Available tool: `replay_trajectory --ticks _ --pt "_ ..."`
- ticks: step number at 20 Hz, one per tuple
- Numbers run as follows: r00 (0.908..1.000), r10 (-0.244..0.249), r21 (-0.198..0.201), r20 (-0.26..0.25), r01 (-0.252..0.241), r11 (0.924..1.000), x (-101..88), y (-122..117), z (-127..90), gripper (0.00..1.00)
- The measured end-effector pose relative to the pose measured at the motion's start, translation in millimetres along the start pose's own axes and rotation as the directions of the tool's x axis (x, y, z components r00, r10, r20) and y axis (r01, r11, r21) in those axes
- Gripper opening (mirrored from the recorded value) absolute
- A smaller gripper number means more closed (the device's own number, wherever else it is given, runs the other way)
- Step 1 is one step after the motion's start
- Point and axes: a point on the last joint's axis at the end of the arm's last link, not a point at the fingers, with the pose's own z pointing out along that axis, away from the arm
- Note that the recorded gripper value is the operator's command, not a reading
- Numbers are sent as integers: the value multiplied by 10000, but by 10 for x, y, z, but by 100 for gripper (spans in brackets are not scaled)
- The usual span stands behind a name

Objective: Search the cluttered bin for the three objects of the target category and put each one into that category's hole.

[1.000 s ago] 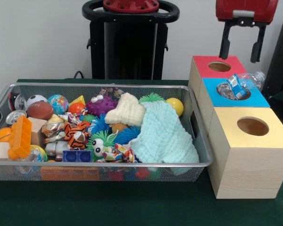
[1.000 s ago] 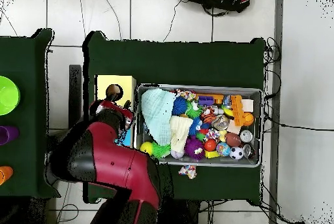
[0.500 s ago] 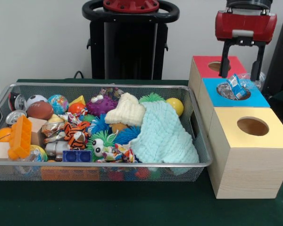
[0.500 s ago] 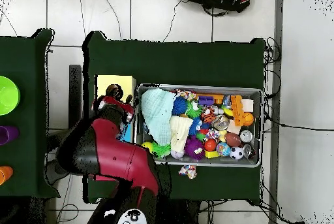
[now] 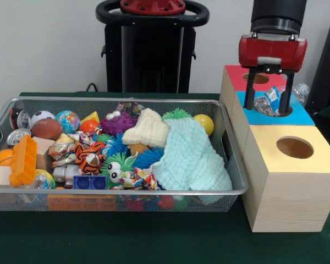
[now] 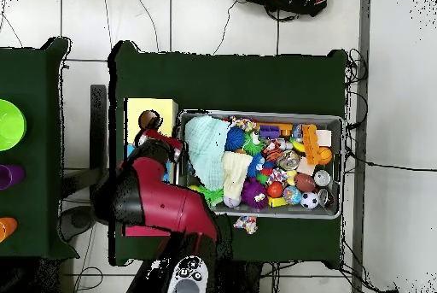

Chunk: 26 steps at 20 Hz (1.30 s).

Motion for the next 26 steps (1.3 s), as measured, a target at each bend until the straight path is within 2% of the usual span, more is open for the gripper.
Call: replay_trajectory --ticks 6,12,16,26 --pt "9991 -416 -120 125 418 9991 303 -85 7 100" --pt "9987 -500 -20 30 500 9987 512 -181 -31 100" --pt "9977 -678 39 -91 678 9977 688 -277 -71 100" --pt "9917 -1105 -143 -657 1098 9938 997 -537 -182 100"
